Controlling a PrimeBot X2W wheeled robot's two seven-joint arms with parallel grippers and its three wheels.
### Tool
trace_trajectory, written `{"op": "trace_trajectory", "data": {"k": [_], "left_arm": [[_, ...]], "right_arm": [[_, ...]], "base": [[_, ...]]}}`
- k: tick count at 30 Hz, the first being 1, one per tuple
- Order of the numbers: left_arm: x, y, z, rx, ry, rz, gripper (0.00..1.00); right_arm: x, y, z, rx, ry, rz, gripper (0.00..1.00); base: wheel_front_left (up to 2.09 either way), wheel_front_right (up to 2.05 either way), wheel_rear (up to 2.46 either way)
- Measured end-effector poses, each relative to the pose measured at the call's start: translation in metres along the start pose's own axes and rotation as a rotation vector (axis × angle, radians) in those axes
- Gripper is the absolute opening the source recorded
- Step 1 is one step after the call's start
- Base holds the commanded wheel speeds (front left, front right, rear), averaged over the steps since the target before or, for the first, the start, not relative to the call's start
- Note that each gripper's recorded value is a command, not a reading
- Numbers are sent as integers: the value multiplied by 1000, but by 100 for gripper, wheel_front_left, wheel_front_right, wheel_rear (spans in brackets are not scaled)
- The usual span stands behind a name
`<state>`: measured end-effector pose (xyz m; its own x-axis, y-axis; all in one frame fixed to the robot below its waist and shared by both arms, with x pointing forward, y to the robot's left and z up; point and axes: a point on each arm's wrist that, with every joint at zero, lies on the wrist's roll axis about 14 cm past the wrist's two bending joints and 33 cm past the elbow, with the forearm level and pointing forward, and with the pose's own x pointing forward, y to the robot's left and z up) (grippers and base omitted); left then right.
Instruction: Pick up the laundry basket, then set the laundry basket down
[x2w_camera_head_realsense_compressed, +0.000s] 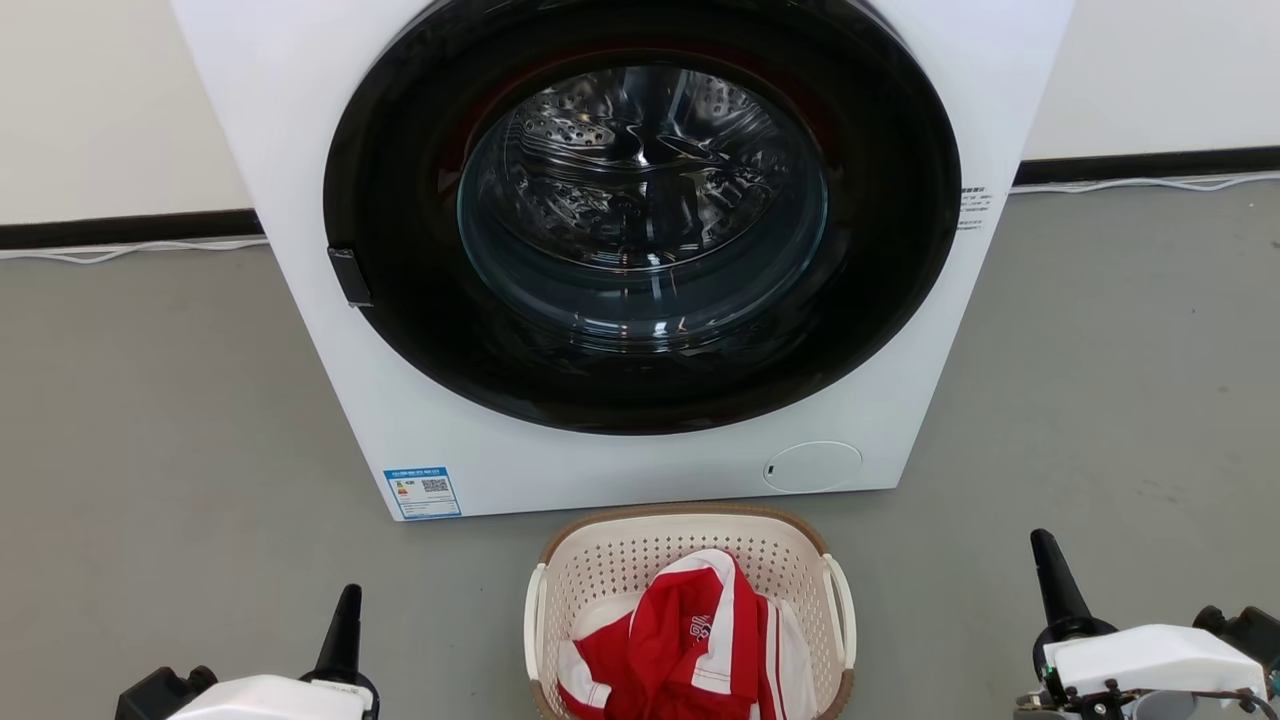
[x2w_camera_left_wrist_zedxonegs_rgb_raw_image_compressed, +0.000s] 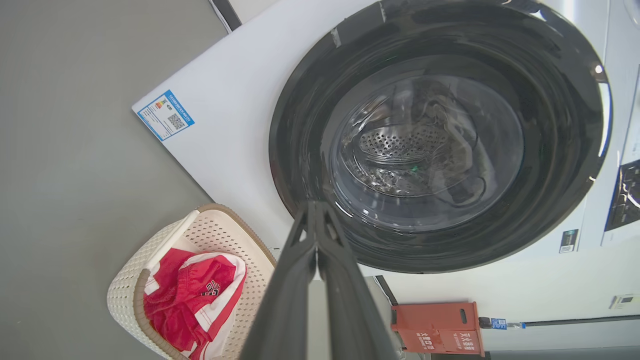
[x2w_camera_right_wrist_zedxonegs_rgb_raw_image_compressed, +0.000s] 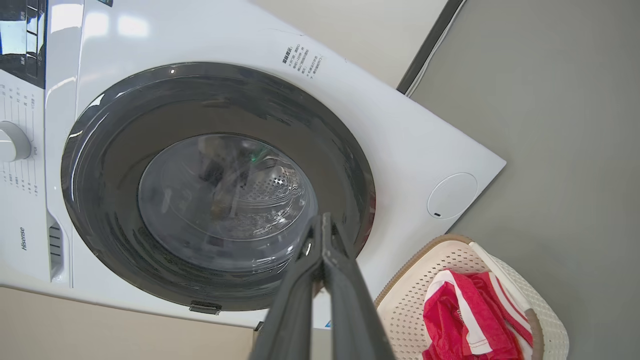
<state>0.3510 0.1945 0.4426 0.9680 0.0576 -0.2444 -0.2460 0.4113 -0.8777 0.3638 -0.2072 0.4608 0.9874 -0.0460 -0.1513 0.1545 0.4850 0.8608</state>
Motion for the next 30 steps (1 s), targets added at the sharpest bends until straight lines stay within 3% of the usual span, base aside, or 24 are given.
{"op": "trace_trajectory", "data": {"k": [30], "left_arm": [[9, -23, 4, -303, 37, -104, 0]], "right_arm": [[4, 6, 5, 358, 1, 24, 0]], "base": [[0, 0, 0]]}}
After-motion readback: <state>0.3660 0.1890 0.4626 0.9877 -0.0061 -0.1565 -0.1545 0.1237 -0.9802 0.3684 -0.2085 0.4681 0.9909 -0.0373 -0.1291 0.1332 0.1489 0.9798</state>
